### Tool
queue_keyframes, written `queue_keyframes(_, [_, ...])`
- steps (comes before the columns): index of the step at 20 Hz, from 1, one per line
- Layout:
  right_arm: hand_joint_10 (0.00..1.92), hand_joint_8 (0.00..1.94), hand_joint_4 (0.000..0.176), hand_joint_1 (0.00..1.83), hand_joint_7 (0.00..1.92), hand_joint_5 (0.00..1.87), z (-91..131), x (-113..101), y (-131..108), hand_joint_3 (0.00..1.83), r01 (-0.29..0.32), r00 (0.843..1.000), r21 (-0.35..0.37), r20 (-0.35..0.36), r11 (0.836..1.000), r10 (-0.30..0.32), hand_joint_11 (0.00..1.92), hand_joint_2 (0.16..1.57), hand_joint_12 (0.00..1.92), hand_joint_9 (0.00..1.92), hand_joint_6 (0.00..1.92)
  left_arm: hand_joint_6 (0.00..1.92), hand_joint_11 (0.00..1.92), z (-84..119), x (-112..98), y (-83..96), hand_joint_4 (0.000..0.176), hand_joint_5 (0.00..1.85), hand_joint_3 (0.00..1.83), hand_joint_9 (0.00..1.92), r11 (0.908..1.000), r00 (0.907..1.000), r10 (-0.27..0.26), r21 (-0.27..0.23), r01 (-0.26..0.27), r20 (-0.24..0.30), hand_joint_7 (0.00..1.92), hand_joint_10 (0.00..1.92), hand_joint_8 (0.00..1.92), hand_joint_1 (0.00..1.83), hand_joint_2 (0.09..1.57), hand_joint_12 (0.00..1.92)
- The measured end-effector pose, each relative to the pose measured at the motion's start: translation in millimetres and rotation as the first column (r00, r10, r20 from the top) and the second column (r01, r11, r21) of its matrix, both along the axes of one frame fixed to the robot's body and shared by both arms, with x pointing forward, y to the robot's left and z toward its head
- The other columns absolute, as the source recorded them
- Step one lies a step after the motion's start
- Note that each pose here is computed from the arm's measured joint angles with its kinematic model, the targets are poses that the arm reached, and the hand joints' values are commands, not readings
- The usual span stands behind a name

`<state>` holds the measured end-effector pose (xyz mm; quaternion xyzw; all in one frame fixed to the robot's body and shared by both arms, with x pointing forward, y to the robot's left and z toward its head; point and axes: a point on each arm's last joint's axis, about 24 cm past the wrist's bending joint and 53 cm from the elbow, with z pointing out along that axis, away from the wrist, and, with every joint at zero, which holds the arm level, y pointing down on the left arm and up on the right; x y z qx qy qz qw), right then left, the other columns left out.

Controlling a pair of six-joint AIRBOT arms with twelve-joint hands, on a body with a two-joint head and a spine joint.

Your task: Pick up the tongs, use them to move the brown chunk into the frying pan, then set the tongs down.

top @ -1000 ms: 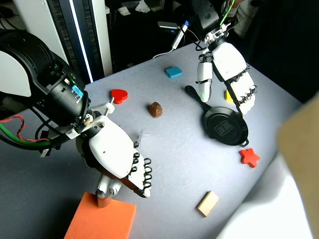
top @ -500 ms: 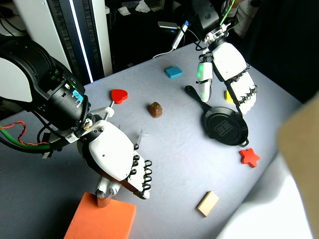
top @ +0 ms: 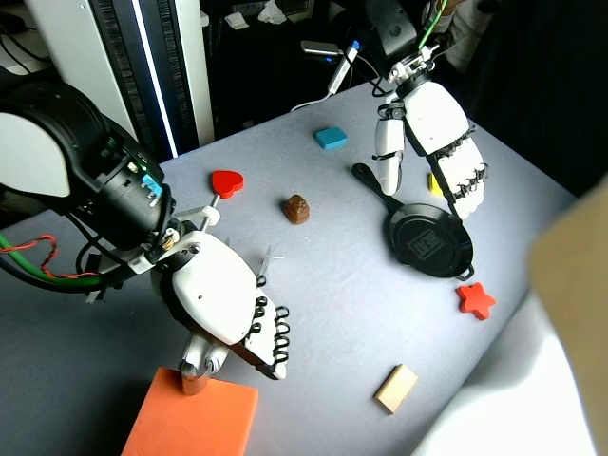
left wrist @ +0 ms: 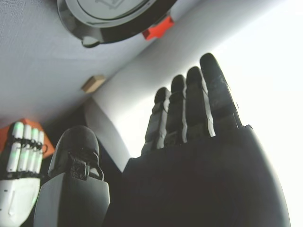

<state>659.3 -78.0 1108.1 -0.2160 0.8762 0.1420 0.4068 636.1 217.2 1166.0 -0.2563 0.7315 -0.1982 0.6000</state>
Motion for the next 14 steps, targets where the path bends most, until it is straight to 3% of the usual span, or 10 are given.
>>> queue_keyframes(5, [0.04, 0.02, 0.000, 1.12, 0.38, 0.39, -3.8, -0.6, -1.8, 0.01, 0.006, 1.000, -0.004, -0.010, 1.000, -0.006, 0.00, 1.06, 0.91, 0.34, 0.03, 0.00, 0.00, -4.9, 0.9, -2.8, 0.036, 0.02, 0.00, 0.10, 0.9999, 1.0000, -0.007, -0.012, 0.007, 0.000, 0.10, 0.01, 0.00, 0.01, 1.28, 0.47])
queue_keyframes(14, [0.03, 0.02, 0.000, 1.05, 0.62, 0.60, -3.5, -0.4, -3.0, 0.02, 0.011, 1.000, -0.010, -0.013, 1.000, -0.011, 0.02, 1.13, 1.24, 0.58, 0.03, 0.00, 0.00, -5.2, 0.2, 1.1, 0.037, 0.03, 0.00, 0.10, 0.9999, 0.9998, 0.010, -0.008, -0.009, 0.015, 0.10, 0.00, 0.00, 0.00, 1.28, 0.46])
